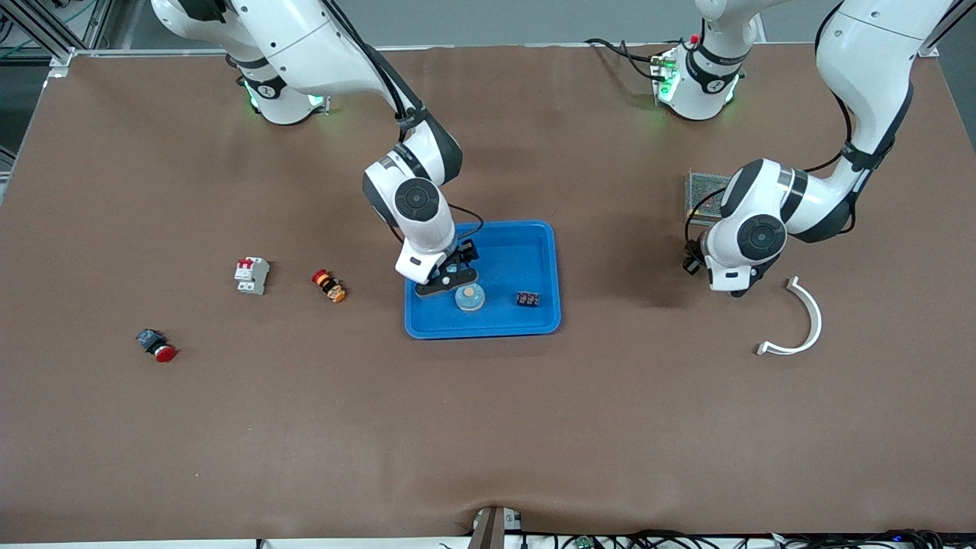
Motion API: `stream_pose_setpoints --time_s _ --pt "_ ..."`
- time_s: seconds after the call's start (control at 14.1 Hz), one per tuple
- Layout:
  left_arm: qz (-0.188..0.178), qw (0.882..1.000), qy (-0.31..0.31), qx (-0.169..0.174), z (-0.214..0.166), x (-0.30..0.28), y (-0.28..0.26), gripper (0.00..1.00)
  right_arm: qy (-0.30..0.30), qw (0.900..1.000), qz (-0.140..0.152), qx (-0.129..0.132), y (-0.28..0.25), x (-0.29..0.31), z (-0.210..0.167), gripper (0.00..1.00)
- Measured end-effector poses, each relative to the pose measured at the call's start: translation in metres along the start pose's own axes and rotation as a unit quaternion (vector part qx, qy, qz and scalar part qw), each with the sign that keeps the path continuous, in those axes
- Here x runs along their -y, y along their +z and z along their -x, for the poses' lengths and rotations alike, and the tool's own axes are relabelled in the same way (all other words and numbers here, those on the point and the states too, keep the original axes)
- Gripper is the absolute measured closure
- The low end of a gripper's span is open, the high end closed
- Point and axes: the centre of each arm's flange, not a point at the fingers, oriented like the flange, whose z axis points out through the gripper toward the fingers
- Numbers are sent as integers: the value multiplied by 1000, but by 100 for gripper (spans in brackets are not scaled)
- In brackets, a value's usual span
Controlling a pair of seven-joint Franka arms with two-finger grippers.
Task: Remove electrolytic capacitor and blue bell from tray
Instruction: 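Carry the capacitor with the left gripper beside the red valve and release, then grasp the second capacitor in the tray with the left gripper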
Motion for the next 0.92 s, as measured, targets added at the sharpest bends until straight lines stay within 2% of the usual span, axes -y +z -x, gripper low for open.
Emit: stream_pose_setpoints --time_s 0.21,0.36,0.57,0.85,0.92 --pt "8 1000 -3 -11 -4 -11 -26 17 0 1000 0 -1 7 0 0 0" --pt "13 1000 -6 -22 7 -29 -60 0 0 1000 -1 -3 11 -1 1 0" --pt "46 998 -26 -37 39 -59 -108 0 1 1000 0 -3 15 -3 3 0" --pt "91 992 -90 -8 85 -112 -141 0 1 1000 1 -2 16 -4 4 1" --pt "97 990 -107 1 95 -126 -143 0 2 1000 1 -2 16 -4 4 4"
